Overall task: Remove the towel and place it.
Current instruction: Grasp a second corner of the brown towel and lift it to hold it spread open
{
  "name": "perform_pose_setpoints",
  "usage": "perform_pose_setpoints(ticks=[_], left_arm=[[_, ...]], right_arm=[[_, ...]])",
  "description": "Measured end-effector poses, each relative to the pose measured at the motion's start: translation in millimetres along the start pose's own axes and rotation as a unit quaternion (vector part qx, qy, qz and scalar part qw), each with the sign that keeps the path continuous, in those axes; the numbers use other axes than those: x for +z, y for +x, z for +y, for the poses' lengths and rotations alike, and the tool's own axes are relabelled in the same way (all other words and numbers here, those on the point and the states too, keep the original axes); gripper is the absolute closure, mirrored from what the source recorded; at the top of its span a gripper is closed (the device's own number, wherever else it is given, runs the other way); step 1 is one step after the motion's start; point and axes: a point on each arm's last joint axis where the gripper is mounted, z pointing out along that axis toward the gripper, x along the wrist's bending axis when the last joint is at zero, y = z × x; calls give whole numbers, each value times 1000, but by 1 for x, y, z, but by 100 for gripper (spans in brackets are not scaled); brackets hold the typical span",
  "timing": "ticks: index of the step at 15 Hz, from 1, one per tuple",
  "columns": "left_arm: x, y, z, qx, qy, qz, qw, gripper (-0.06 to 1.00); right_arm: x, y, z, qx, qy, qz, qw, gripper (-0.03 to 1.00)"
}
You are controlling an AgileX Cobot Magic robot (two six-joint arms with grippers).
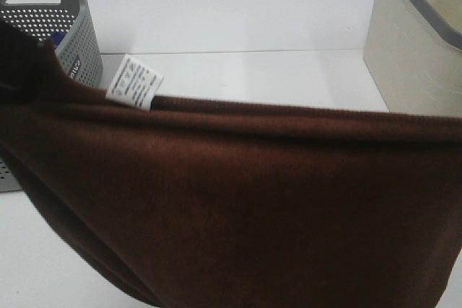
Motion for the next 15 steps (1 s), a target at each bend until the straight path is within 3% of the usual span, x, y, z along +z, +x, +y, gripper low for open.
perform_pose_setpoints(ticks=[2, 3, 6, 8, 11, 13, 15], left_arm=[[-7, 5, 21, 41, -91, 35, 994, 94], [-14, 10, 36, 53, -147, 60, 986, 94], [-28, 32, 77, 31, -258, 89, 962, 94], [-16, 52, 97, 15, -282, 108, 953, 94], [36, 86, 123, 7, -271, 123, 955, 94], [77, 112, 140, 10, -287, 112, 951, 94], [123, 137, 164, 23, -314, 89, 945, 94]], right_arm=[[-3, 0, 33, -13, -38, -22, 999, 97], [-2, 0, 54, -19, -56, -30, 998, 97], [7, 4, 125, -30, -96, -40, 994, 97], [25, 5, 168, -35, -99, -48, 993, 97], [51, 2, 221, -55, -107, -77, 990, 97], [75, -6, 251, -75, -121, -112, 983, 97], [98, -16, 282, -110, -155, -163, 968, 97]])
